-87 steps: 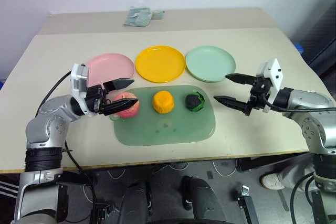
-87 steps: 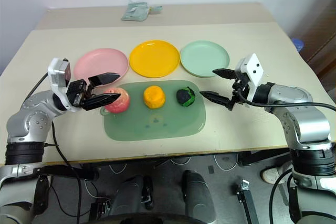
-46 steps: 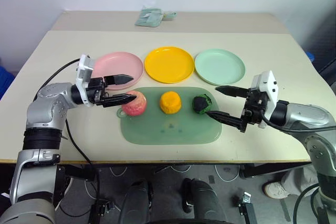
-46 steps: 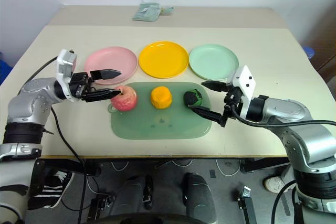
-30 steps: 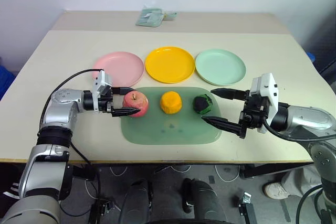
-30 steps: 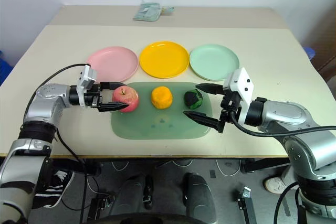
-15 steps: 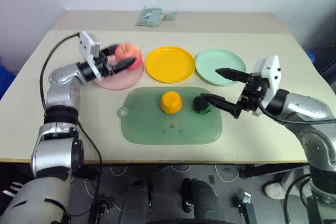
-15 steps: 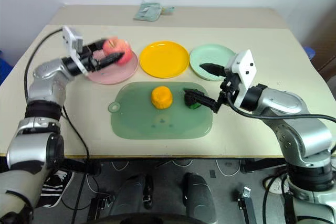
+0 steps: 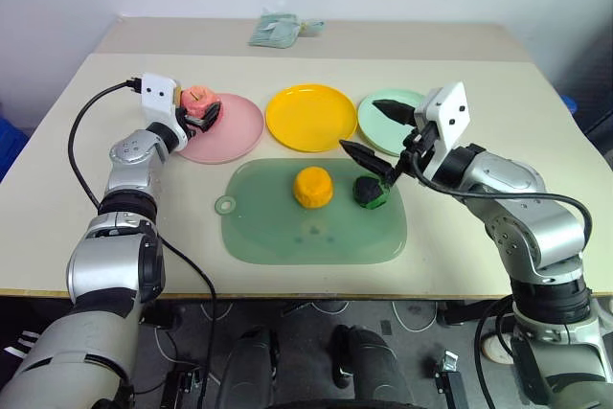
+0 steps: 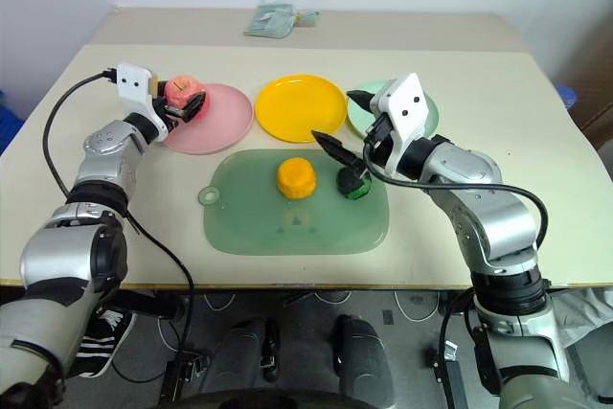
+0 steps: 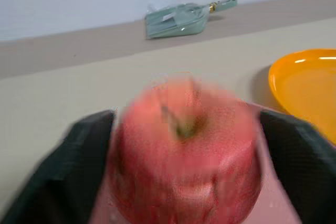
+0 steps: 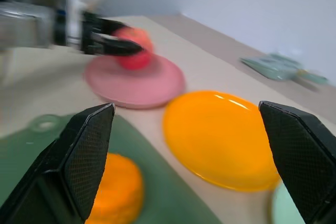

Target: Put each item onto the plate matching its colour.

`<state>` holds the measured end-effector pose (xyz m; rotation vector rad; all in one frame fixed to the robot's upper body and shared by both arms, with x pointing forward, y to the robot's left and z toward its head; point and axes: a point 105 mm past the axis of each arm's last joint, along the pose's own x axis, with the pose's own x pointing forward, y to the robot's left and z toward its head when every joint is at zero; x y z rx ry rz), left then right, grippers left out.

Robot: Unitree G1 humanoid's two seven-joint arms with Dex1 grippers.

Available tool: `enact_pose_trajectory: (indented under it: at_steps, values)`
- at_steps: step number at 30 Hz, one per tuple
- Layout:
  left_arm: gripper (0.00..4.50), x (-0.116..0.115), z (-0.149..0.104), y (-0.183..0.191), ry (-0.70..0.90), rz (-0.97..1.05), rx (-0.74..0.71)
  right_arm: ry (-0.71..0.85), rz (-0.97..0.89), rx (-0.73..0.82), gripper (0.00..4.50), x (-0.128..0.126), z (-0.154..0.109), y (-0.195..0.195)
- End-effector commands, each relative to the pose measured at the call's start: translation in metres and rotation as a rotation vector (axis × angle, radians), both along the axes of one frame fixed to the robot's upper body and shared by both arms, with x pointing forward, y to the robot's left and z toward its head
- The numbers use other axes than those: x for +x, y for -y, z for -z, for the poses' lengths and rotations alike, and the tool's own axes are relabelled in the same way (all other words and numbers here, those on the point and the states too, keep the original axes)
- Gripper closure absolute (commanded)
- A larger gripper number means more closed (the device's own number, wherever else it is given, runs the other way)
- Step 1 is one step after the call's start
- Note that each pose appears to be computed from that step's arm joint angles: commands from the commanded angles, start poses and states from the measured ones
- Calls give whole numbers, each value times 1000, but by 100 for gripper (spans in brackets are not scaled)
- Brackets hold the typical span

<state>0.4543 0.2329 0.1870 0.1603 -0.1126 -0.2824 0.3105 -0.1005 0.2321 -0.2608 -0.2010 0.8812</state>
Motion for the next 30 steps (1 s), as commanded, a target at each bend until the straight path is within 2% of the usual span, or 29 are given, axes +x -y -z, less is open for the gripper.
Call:
enact_pose_trajectory:
  at_steps: [1, 5, 7, 10, 13, 17, 21, 30]
  values:
    - [7, -2, -29, 2, 90, 62, 11, 30, -18, 3, 0, -6, -8, -1]
    - [7, -13, -50, 3, 158, 176, 17, -3, -58, -17, 0, -10, -4, -2]
    - [7, -28, -62, 18, 196, 401, -56, -44, -62, -52, 0, -9, 3, -4]
    - [7, -60, -51, 37, 112, 726, -25, -90, -44, -91, 0, -1, 13, -8]
    - [7, -84, -34, 45, 32, 888, 22, -108, -45, -94, 0, 3, 16, -14]
    - [7, -122, -34, 48, -87, 1105, -100, -153, -65, -129, 0, 4, 25, -22]
    - [7, -139, -11, 37, -285, 1110, -39, -219, -110, -142, 0, 5, 36, -47]
    - [7, -142, -23, 35, -200, 1071, -83, -261, -114, -168, 0, 30, 60, -76]
